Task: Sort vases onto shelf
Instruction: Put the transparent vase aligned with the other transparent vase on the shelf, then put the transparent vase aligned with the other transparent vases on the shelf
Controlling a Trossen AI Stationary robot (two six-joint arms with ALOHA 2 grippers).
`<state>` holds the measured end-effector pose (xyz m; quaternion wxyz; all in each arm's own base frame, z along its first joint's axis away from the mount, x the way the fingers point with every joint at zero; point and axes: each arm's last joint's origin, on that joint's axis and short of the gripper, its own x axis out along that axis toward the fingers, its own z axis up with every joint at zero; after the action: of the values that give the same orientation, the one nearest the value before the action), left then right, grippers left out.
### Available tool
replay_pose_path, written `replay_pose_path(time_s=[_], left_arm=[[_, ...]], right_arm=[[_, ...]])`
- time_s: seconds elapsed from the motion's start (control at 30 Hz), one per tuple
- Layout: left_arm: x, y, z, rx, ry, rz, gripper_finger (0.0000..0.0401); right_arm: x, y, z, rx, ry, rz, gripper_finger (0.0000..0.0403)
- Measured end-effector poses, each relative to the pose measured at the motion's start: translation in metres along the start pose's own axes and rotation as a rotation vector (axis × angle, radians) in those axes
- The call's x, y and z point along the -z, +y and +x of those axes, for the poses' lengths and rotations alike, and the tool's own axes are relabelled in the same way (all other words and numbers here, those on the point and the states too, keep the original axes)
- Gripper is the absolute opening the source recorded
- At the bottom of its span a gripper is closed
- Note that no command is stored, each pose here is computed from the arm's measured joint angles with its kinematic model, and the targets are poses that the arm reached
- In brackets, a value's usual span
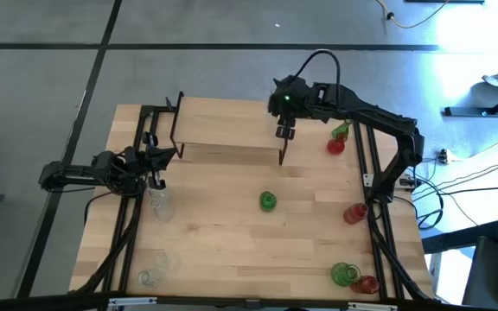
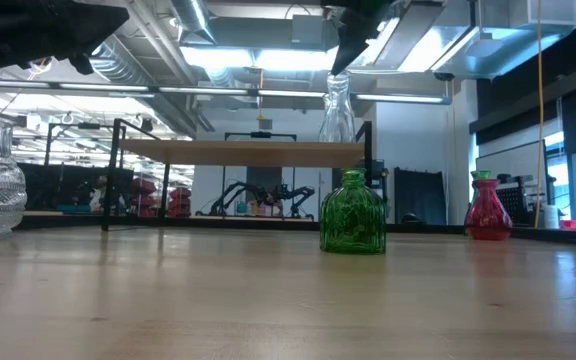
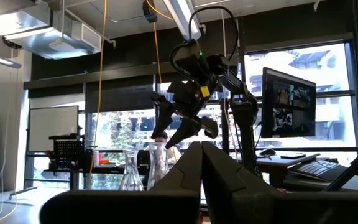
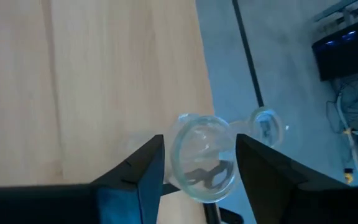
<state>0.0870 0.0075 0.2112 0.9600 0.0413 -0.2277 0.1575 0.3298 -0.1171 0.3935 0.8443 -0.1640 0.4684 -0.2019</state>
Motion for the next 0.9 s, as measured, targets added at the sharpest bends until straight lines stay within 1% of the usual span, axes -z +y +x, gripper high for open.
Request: replay_pose_path(time_s=[0.23, 0.37, 0.43, 0.53, 0.6, 0.67, 0.83, 0.9], left_arm=[[0.000, 0.000, 0.000, 0.000, 0.000, 0.003, 0.0000], [0.000, 0.000, 0.000, 0.000, 0.000, 0.004, 0.0000], [0.000, 0.000, 0.000, 0.000, 0.000, 0.004, 0.0000], [0.000, 0.000, 0.000, 0.000, 0.000, 0.004, 0.0000], [0.000, 0.000, 0.000, -0.001, 0.000, 0.005, 0.0000], [-0.001, 0.000, 0.000, -0.001, -0.007, 0.002, 0.0000], [-0.001, 0.000, 0.000, -0.002, -0.015, -0.023, 0.0000], [-0.001, 0.000, 0.000, 0.002, -0.015, -0.025, 0.0000]], right_arm=[[-0.003, -0.001, 0.000, 0.017, -0.034, -0.013, 0.0184], [-0.007, 0.002, -0.003, 0.017, -0.058, -0.047, 0.0184], [-0.011, 0.007, -0.010, 0.005, -0.065, -0.069, 0.0184], [-0.018, 0.021, -0.032, -0.030, -0.099, -0.091, 0.0184], [-0.021, 0.036, -0.048, -0.078, -0.120, -0.107, 0.0184], [-0.020, 0.050, -0.066, -0.148, -0.145, -0.114, 0.0184], [-0.008, 0.085, -0.107, -0.386, -0.146, -0.099, 0.0184], [-0.002, 0.098, -0.117, -0.438, -0.138, -0.082, 0.0184]])
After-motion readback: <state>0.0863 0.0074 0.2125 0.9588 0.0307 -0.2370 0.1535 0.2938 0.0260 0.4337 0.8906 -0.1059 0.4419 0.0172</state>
